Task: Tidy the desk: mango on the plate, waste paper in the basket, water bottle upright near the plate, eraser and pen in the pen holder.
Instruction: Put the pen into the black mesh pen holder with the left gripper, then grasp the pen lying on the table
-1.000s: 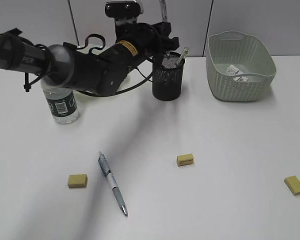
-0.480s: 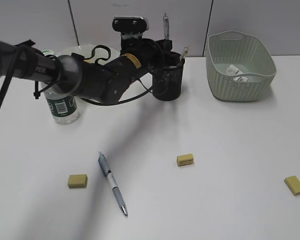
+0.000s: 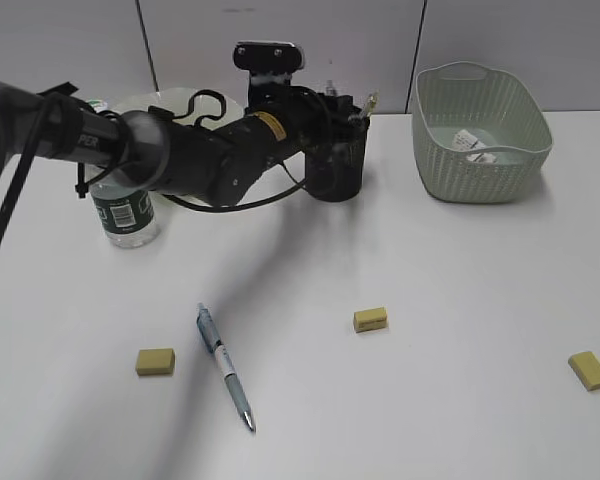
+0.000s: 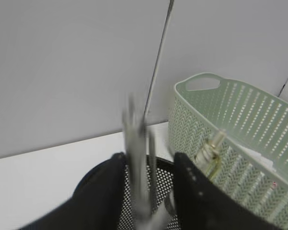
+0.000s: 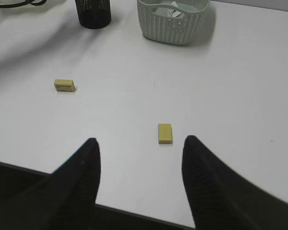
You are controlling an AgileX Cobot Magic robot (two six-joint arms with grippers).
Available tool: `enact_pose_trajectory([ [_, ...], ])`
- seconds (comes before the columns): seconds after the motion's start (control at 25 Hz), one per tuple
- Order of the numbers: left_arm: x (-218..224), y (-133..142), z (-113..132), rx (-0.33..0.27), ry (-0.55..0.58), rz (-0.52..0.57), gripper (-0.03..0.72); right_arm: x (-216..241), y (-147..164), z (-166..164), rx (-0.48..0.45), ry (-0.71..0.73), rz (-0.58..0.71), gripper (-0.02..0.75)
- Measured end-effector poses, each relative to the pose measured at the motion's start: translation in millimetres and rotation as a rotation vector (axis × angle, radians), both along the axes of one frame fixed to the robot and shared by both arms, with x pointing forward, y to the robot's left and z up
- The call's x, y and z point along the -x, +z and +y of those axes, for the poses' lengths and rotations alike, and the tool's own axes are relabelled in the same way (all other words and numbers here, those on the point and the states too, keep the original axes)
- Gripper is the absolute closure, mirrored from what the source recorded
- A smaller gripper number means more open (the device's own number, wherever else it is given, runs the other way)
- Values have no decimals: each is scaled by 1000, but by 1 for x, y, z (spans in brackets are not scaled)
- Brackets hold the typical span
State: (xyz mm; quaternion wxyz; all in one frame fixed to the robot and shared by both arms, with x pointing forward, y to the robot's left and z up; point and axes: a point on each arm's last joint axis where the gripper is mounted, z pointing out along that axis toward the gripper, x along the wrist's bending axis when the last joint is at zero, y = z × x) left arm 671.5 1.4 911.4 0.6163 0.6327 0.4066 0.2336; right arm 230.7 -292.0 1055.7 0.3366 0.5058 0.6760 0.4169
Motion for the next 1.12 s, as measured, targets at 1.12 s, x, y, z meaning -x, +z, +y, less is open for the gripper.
enact_pose_trajectory([
  [1.12,83,165,56,-396,53,539,201,0,0,0,0,0,0,300],
])
